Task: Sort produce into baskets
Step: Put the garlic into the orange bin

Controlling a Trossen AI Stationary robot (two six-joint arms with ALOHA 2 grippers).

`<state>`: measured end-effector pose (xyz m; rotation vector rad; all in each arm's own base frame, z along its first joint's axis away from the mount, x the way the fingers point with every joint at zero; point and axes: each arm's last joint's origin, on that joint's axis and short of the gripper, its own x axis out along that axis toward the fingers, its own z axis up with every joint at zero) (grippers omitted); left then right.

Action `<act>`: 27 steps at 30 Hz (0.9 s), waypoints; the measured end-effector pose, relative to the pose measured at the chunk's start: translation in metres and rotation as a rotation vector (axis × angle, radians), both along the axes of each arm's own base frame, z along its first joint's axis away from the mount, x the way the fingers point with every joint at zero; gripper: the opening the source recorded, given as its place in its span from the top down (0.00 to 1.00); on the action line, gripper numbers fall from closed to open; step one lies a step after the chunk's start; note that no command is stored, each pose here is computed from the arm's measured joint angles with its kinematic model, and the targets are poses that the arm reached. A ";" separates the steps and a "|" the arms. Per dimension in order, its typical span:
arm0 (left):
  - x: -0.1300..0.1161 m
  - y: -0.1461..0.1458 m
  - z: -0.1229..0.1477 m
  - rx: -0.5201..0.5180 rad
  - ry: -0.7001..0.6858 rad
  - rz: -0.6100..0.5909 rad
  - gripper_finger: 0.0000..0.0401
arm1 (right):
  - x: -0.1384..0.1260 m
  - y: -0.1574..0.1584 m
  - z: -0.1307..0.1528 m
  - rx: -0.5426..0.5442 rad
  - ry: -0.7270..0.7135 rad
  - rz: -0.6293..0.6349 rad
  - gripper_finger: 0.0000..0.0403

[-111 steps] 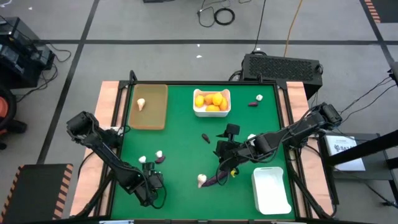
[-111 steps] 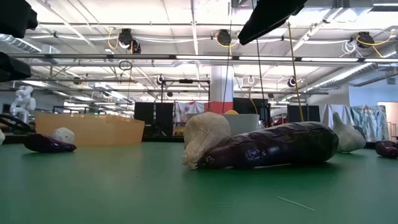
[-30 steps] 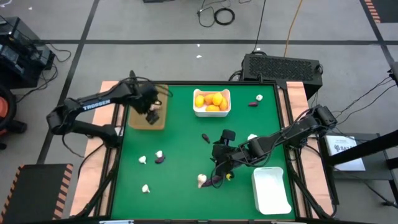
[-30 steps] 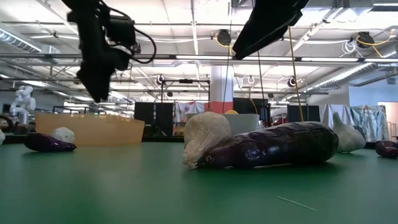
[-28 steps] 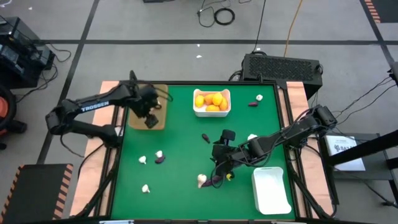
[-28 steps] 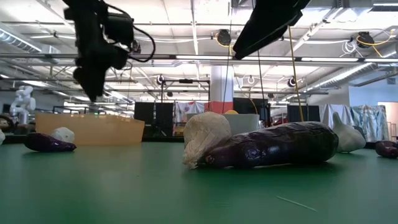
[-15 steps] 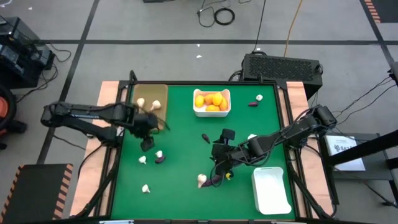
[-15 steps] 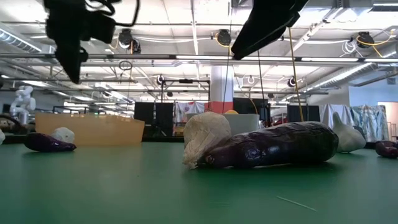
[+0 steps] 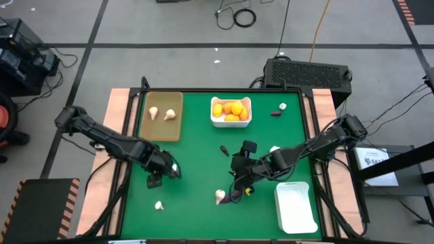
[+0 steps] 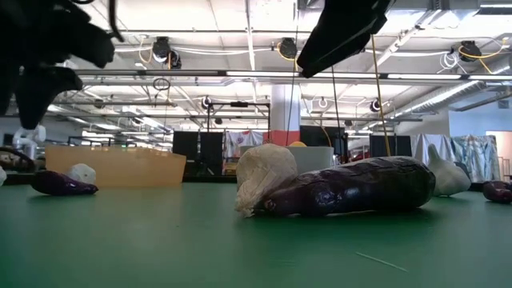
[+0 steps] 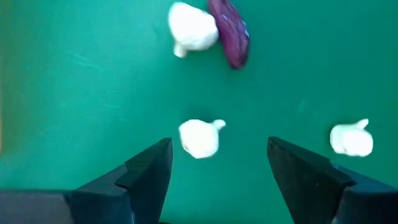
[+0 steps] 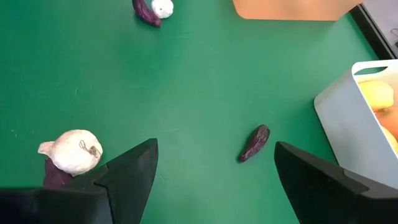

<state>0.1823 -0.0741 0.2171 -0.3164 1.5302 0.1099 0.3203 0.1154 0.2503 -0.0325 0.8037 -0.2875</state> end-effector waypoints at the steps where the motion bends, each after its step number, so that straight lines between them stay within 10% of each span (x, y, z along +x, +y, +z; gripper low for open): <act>1: 0.001 -0.003 -0.002 0.003 0.007 -0.012 0.33 | 0.000 0.000 0.000 0.000 0.000 0.000 0.22; 27: 0.017 -0.023 -0.060 0.151 0.296 -0.072 0.33 | 0.000 0.000 0.000 -0.013 0.004 0.012 0.22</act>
